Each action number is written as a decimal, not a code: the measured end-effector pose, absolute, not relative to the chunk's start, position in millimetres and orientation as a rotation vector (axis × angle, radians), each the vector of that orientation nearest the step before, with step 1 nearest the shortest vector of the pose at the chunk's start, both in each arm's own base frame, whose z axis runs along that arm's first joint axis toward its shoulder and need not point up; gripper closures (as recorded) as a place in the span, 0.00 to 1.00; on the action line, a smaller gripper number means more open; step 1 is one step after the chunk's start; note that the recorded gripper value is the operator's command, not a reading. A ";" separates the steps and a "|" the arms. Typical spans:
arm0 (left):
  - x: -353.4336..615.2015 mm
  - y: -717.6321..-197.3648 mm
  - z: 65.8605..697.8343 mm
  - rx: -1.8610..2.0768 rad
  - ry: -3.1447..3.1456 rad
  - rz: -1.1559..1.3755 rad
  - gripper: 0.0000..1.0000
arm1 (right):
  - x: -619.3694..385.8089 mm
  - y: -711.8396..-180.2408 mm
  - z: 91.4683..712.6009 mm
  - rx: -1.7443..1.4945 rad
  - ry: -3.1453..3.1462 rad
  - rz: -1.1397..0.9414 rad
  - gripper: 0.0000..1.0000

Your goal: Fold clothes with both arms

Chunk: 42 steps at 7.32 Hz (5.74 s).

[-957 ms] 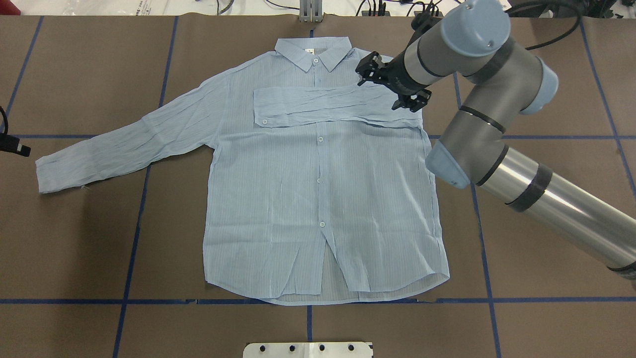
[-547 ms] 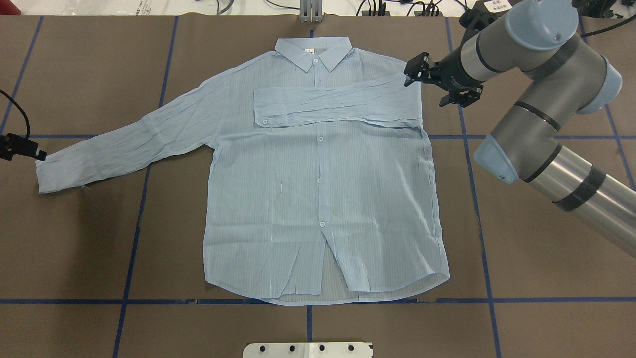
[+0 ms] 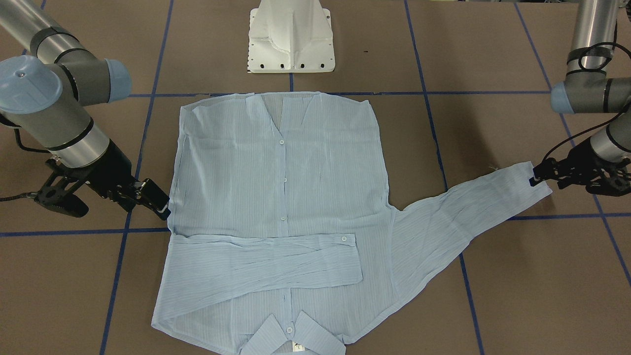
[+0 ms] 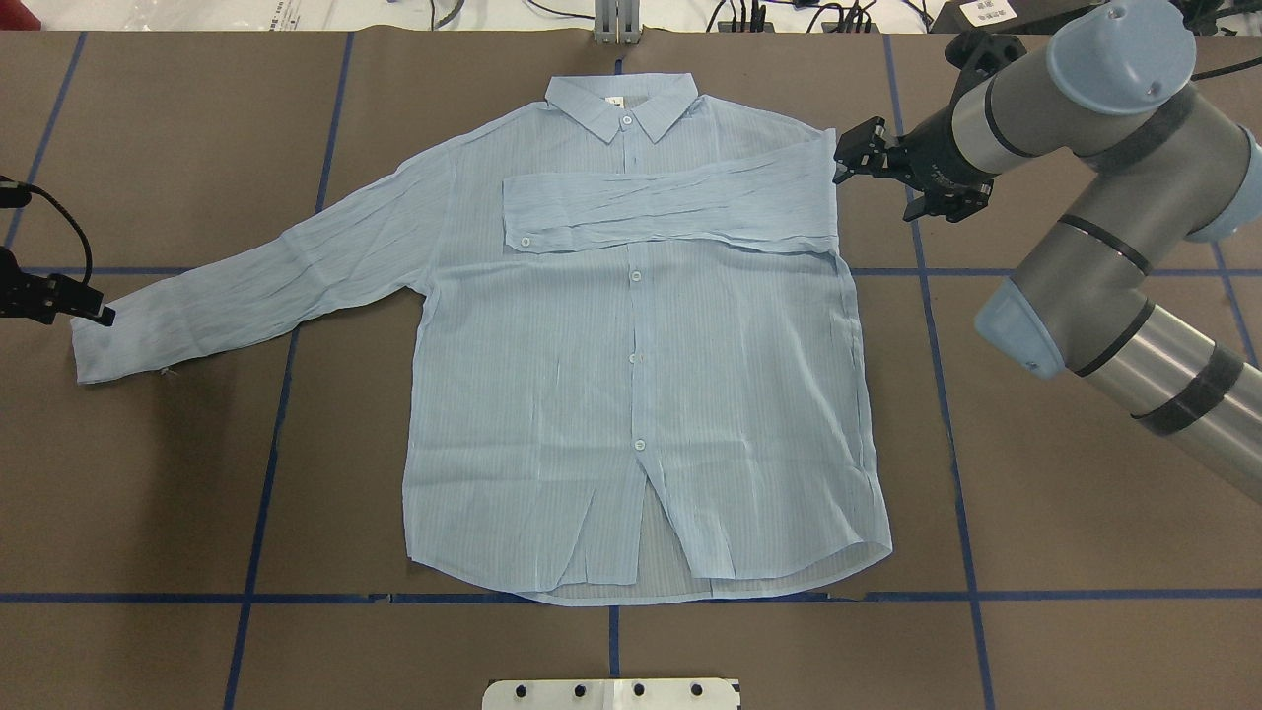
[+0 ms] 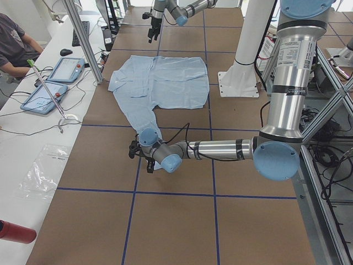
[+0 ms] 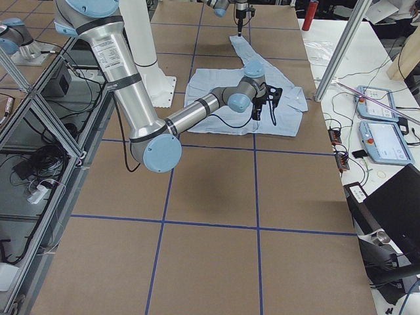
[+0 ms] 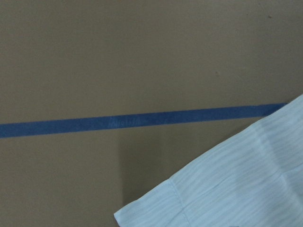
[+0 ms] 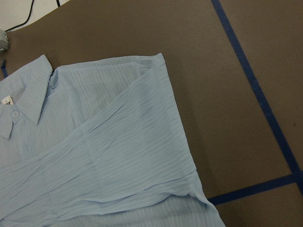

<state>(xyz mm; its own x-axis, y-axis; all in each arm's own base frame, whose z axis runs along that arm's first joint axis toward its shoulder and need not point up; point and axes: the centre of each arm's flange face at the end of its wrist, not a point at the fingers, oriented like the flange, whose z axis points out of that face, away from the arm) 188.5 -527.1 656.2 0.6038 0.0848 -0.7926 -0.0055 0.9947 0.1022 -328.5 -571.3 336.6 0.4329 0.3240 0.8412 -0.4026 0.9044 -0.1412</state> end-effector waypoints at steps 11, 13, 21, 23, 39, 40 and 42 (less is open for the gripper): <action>193.5 -533.3 656.8 0.080 0.916 0.030 1.00 | -323.0 -566.3 342.5 0.083 -1.025 0.455 0.01; 194.5 -534.8 649.3 0.079 0.926 0.019 0.88 | -321.6 -564.7 345.5 0.082 -1.022 0.458 0.01; 188.2 -531.7 662.7 0.098 0.874 -0.005 0.35 | -319.8 -563.9 347.5 0.080 -1.020 0.460 0.01; 188.6 -532.4 663.2 0.097 0.873 -0.007 0.36 | -319.5 -563.4 347.7 0.080 -1.020 0.460 0.01; 192.8 -534.0 667.4 0.077 0.869 -0.010 0.42 | -318.4 -560.5 353.7 0.075 -1.013 0.461 0.01; 194.2 -533.4 667.6 0.075 0.869 -0.008 0.49 | -318.4 -560.4 353.6 0.074 -1.014 0.461 0.01; 195.6 -532.8 667.7 0.069 0.870 -0.012 1.00 | -318.1 -560.5 354.0 0.075 -1.013 0.461 0.01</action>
<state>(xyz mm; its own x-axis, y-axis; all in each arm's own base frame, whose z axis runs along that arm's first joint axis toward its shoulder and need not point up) 195.6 -532.8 667.7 0.6450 0.0177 -0.7640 0.0389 0.9977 0.0560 -318.1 -560.5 354.0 0.4422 0.3370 0.8312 -0.4051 0.9019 -0.1502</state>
